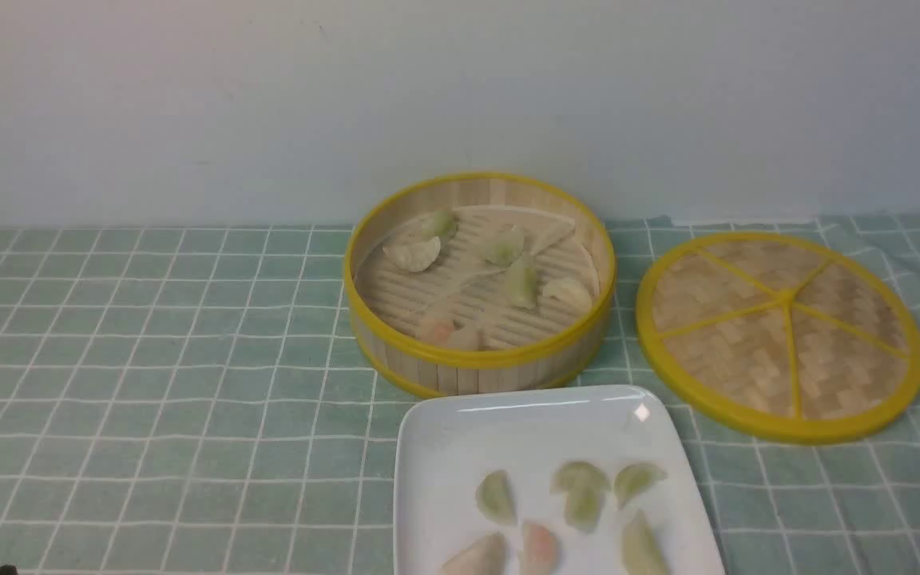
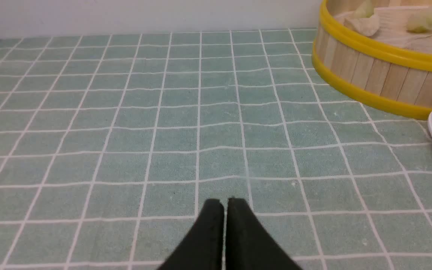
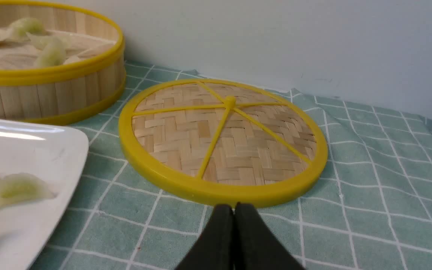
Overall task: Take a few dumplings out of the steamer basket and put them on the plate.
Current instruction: Use the right arm to grab a dumpling from inside the steamer
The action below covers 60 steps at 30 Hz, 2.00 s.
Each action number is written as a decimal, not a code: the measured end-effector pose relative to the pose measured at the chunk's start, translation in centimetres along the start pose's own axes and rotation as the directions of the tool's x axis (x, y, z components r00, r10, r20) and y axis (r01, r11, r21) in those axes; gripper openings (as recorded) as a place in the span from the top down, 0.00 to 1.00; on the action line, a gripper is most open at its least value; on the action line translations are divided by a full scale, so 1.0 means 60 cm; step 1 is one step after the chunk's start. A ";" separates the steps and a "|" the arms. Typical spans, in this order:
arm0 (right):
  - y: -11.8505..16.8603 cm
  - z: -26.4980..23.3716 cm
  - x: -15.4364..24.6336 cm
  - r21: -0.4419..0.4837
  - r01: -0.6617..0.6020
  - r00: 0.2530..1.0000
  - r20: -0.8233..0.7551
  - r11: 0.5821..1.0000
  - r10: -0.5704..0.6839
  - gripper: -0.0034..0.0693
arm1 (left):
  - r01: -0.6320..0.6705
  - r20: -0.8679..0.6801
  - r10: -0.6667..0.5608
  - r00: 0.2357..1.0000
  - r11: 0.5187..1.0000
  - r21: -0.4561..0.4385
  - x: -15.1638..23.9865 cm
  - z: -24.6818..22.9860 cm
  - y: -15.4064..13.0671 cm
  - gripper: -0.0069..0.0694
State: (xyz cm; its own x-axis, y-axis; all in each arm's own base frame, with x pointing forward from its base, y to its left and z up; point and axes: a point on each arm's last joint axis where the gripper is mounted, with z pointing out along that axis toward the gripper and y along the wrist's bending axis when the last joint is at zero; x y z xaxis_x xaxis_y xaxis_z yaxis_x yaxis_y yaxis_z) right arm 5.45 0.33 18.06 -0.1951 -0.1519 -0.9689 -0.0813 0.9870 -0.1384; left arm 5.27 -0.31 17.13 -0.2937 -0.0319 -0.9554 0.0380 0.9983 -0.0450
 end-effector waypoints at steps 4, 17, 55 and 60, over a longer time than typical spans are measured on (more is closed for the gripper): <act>0.000 0.000 0.000 0.000 0.000 1.000 0.000 1.000 0.000 0.97 | 0.000 0.000 0.000 1.000 1.000 0.000 0.000 0.000 0.000 0.92; 0.000 0.000 0.000 0.000 0.000 1.000 0.000 1.000 0.000 0.97 | 0.000 0.000 0.000 1.000 1.000 0.000 0.000 0.000 0.000 0.92; -0.002 0.107 -0.326 -0.248 -0.352 0.904 -0.339 0.903 0.259 0.97 | 0.000 0.000 0.000 1.000 1.000 0.000 0.000 0.000 0.000 0.92; 0.001 0.238 -0.367 -0.304 -0.277 0.820 -0.569 0.911 0.059 0.97 | 0.000 0.000 0.000 1.000 1.000 0.000 0.000 0.000 0.000 0.92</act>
State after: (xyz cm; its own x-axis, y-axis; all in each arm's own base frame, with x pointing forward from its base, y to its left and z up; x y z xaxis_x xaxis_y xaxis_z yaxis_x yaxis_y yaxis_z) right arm 23.70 4.48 36.47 -0.7212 -0.0959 -0.6861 -0.3176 0.9259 0.2044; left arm 5.27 -0.31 17.13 -0.2937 -0.0319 -0.9554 0.0380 0.9983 -0.0450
